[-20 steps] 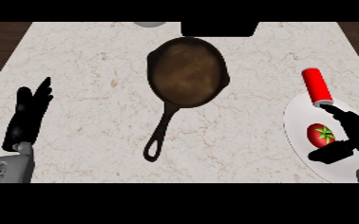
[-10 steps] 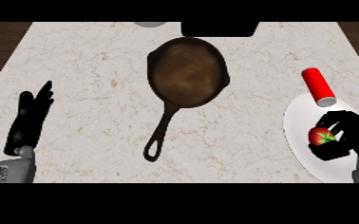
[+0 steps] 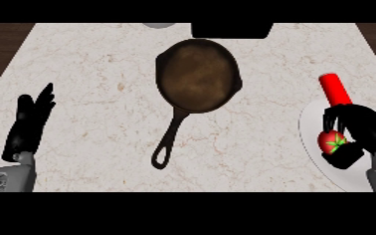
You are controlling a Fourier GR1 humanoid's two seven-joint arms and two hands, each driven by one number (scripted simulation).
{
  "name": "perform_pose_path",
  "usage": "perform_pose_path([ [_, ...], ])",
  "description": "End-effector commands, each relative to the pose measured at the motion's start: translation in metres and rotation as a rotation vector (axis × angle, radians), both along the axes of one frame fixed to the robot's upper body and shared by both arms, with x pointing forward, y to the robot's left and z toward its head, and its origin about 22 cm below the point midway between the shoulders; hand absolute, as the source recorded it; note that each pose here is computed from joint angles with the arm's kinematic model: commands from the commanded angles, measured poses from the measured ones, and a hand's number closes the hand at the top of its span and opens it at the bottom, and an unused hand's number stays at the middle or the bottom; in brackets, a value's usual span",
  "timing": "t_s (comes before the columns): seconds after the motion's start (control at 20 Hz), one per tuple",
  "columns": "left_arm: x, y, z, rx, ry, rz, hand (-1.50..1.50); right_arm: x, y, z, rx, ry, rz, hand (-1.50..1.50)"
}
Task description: Pick the tomato from the plate and place it in the pan
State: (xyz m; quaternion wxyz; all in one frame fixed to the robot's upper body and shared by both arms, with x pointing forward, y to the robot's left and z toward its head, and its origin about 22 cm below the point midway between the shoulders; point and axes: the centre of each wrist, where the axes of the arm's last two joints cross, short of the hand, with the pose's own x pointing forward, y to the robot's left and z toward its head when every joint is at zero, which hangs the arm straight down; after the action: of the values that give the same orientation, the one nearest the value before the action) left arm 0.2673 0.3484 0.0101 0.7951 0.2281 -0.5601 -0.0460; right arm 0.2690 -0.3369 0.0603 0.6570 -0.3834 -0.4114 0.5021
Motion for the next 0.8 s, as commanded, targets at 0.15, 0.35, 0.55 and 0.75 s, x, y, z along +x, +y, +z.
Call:
perform_pose_path([
  [0.15, -0.001, -0.002, 0.004, -0.003, -0.010, 0.017, 0.00, 0.000, -0.013, 0.031, 0.021, -0.308, 0.254, 1.50],
  [0.35, -0.004, 0.005, -0.005, -0.010, 0.020, 0.003, 0.00, 0.010, 0.023, 0.068, 0.168, -0.595, 0.297, 1.50],
  [0.55, -0.006, -0.003, 0.001, 0.000, -0.004, 0.015, 0.00, 0.006, 0.033, 0.087, 0.202, -0.609, 0.327, 1.50],
  [0.75, -0.008, 0.002, -0.004, 0.003, 0.004, -0.005, 0.00, 0.026, 0.068, 0.095, 0.276, -0.599, 0.317, 1.50],
])
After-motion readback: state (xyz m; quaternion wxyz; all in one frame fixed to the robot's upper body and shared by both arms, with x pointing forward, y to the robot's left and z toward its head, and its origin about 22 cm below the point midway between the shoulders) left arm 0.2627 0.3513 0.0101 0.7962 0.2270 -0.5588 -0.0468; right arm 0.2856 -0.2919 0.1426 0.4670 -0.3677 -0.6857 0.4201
